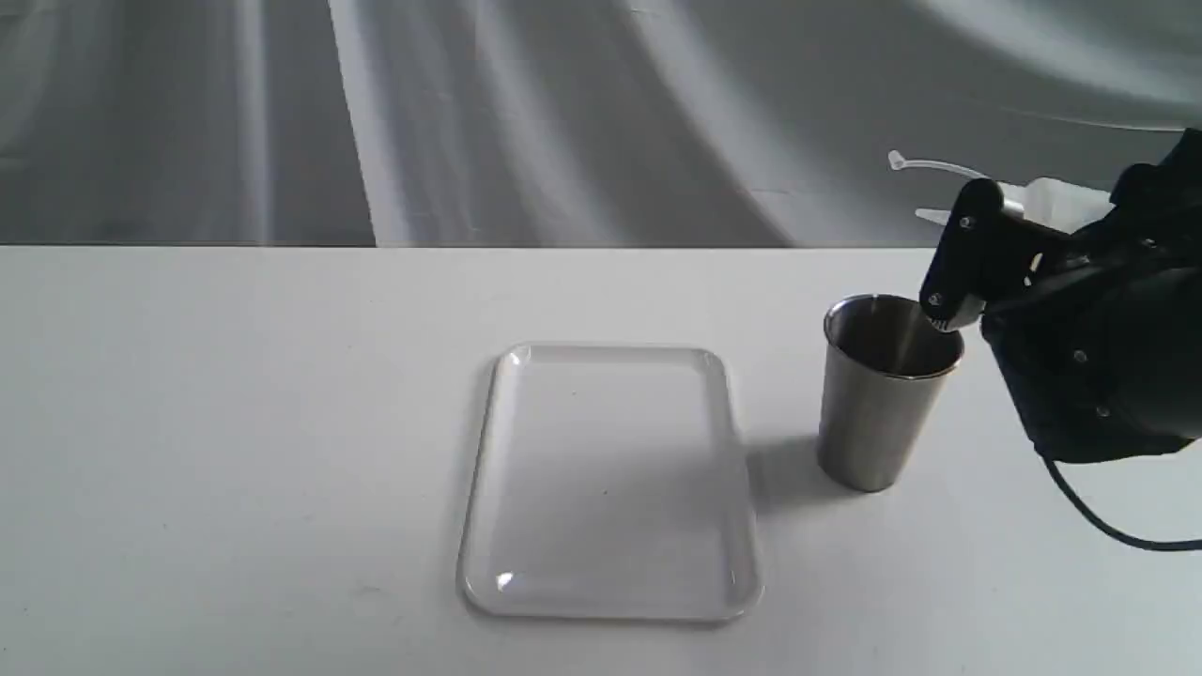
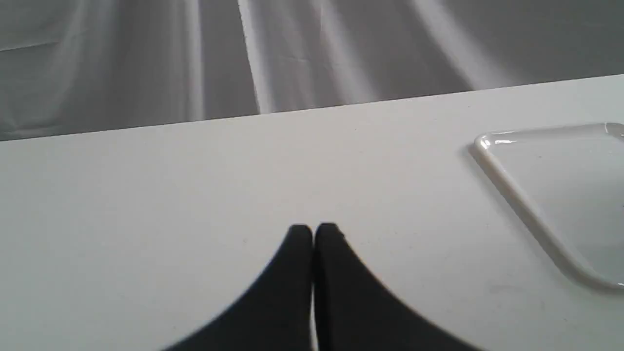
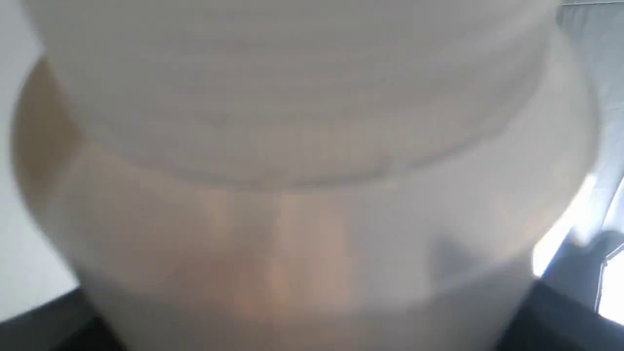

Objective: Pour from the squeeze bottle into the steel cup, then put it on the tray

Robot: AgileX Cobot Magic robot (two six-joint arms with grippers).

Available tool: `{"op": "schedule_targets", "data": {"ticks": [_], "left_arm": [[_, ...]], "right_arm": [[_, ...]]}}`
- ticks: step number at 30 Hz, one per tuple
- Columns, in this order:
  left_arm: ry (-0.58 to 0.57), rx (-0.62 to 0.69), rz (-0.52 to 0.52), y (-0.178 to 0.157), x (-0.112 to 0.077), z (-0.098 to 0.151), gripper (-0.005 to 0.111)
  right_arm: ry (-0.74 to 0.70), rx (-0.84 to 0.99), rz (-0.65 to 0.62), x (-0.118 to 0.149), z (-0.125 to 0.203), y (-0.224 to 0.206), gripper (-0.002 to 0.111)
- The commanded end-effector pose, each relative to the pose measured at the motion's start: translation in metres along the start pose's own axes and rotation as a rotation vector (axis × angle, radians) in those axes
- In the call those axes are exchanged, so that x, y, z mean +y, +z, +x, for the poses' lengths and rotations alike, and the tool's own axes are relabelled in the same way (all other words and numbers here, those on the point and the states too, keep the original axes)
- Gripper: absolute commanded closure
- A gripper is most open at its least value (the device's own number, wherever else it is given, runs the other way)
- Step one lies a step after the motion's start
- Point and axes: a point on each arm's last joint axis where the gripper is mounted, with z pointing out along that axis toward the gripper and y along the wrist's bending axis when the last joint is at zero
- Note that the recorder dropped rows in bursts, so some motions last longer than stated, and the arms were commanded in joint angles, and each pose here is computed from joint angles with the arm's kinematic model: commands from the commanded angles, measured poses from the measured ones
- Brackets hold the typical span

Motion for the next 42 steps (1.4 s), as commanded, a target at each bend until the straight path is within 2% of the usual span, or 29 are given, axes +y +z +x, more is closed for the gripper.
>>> {"op": "schedule_targets", "data": {"ticks": [1,5,12,18,36,42], "left_arm": [[-0.001,-0.005,0.006,0.0002,-0.0004,0.0007,0.107],[-0.001,-0.005,0.006,0.0002,-0.0004,0.0007,0.107],[-0.004,-0.005,0.006,0.0002,-0.0004,0.0007,0.107],[-0.004,-0.005,0.006,0.0002,-0.0004,0.0007,0.107],[-0.004,-0.005,0.006,0.0002,-0.0004,0.0007,0.107],[-0.004,-0.005,0.006,0.0002,-0.0004,0.0007,0.107]], "right_arm": [[-0.004,0.013,0.064,-0.0096,0.0004,-0.0012,0.101],[-0.035,0.020,0.070,-0.0102,0.0010,-0.0012,0.101],[-0.185,0.035,0.075,-0.0109,0.0017,-0.0013,0.101],[-0.207,0.035,0.075,-0.0109,0.0017,-0.0013,0.101],[-0.479,0.063,0.082,-0.0121,0.0025,-0.0023,0.101],[-0.516,0.077,0.093,-0.0128,0.0023,-0.0043,0.101]]}}
